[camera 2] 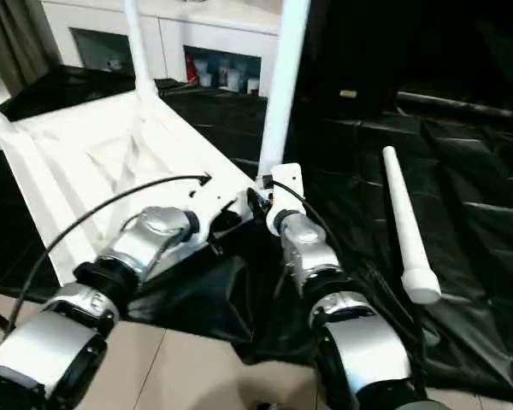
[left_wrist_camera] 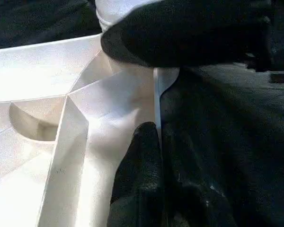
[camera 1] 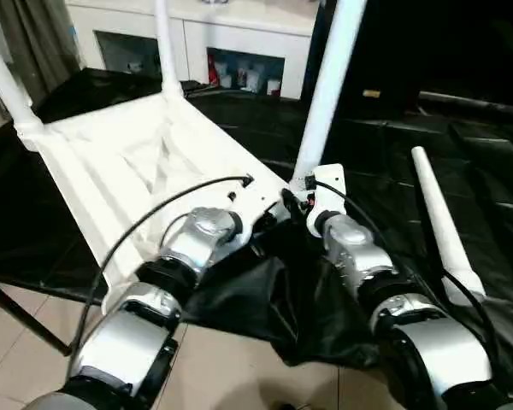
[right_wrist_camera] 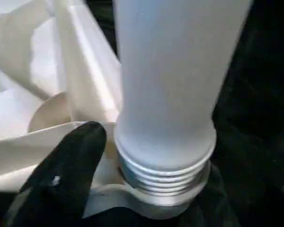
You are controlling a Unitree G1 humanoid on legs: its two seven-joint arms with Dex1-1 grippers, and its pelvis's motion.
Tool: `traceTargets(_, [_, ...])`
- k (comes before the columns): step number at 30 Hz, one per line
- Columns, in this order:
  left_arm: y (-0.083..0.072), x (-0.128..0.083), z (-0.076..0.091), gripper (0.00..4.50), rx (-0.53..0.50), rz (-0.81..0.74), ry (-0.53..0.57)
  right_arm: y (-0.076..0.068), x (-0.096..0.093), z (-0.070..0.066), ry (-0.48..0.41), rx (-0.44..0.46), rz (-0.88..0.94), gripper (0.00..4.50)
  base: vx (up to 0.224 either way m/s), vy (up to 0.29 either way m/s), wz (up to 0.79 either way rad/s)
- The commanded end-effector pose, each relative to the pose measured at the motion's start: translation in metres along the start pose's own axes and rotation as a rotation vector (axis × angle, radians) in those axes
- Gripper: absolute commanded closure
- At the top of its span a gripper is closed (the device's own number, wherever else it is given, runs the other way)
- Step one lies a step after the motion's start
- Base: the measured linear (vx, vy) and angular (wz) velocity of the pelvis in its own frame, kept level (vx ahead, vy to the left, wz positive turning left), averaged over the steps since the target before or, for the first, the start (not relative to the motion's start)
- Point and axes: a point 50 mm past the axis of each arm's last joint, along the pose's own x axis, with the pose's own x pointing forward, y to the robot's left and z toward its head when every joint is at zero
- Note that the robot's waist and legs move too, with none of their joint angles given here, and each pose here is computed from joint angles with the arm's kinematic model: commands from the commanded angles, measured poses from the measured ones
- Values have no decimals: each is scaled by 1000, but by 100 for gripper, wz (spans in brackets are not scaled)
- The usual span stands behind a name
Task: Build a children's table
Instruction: Insert table leg to table base
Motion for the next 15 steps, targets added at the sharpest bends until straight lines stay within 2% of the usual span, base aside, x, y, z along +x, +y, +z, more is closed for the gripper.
traceTargets(1, [1,-3,-6,450,28,-34,11,-5,-4,10,-32,-67,89,54,0,0,0])
traceTargets(3, [0,-7,-6,450,57,-89,-19,-11,-14,16,-42,-118,212,54,59,-19,2])
traceTargets(4, [-1,-11,-6,450,88,-140,-43,-18,-25,20,-43,-138,290,54,82,-24,3])
traceTargets(5, [-1,-11,-6,450,88,-140,-43,-18,-25,20,-43,-138,290,54,51,-16,1])
traceTargets(7, [-1,-17,-7,450,122,-193,-65,-26,-42,23,-34,-190,378,54,0,0,0])
traceTargets(11, [-2,-25,-10,450,158,-270,-90,-35,-60,27,-31,-243,458,54,0,0,0])
traceTargets(12, [-1,-32,-14,450,170,-313,-97,-39,-72,30,-32,-265,499,54,0,0,0])
traceTargets(15, [-2,-41,-19,450,189,-376,-115,-39,-86,32,-23,-275,564,54,0,0,0])
